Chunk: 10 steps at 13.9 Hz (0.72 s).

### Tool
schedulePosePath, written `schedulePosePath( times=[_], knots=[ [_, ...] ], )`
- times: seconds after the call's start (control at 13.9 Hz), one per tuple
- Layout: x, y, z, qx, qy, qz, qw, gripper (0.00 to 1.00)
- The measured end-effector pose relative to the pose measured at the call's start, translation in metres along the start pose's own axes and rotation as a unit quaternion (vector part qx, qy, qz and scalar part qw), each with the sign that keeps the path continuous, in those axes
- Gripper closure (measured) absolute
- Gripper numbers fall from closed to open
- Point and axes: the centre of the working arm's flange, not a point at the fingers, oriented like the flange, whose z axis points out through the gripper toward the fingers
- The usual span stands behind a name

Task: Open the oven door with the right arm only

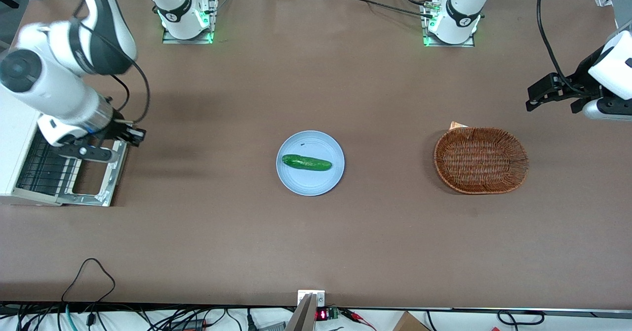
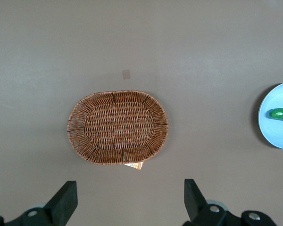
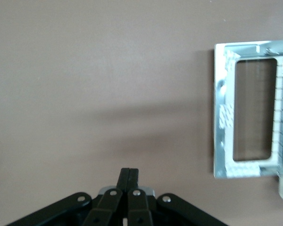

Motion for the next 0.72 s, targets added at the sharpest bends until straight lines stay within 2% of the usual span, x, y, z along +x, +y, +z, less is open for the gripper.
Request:
schedulePosePath(
  times=[0.14,0.43,0.72],
  knots=[
    [-0.006,0.000,-0.037,-0.002,-0.013,-0.016,0.9998,0.98],
    [-0.013,0.002,-0.082,-0.002,-0.016,-0.035,0.9993,0.61],
    [-0.024,0.005,-0.111,-0.001,-0.004,-0.038,0.9993,0.20]
  ],
)
